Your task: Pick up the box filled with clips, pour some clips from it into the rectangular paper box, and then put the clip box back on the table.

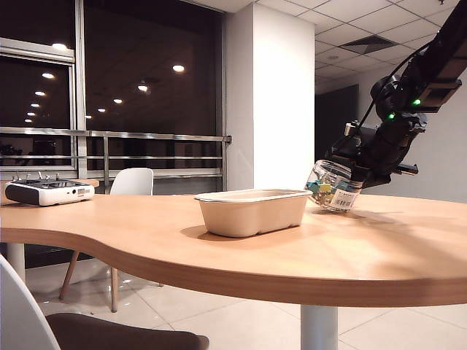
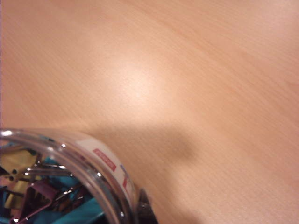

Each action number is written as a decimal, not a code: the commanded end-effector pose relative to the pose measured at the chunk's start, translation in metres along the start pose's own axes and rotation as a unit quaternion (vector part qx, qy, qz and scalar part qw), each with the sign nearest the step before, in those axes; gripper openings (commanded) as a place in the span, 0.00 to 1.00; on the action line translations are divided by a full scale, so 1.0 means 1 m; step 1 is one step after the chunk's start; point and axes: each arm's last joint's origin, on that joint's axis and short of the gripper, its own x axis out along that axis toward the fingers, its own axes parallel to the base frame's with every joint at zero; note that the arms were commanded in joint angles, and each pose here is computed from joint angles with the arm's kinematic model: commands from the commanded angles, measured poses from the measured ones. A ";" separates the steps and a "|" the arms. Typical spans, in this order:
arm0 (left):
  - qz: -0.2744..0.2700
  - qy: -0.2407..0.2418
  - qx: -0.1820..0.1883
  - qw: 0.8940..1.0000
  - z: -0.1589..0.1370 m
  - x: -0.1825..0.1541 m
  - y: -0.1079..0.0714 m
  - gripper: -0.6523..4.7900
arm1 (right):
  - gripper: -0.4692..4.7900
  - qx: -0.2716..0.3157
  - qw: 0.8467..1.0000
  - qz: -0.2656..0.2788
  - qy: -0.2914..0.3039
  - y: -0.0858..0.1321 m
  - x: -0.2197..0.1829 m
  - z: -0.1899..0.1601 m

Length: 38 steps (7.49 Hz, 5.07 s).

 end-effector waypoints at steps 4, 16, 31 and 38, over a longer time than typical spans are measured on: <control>-0.002 0.000 0.004 1.000 0.001 -0.001 -0.001 0.11 | 0.08 -0.139 0.987 0.064 -0.043 0.081 -0.052 0.070; -0.001 0.005 0.003 1.000 0.000 -0.001 -0.001 0.11 | 0.08 -0.308 0.945 0.094 -0.054 0.169 -0.094 0.042; 0.002 0.005 0.005 1.000 0.000 -0.001 0.000 0.11 | 0.08 -0.480 0.865 0.000 -0.149 0.182 -0.086 -0.022; 0.003 0.005 0.005 1.000 0.000 -0.001 0.000 0.11 | 0.08 -0.559 0.818 -0.090 -0.103 0.188 -0.096 -0.047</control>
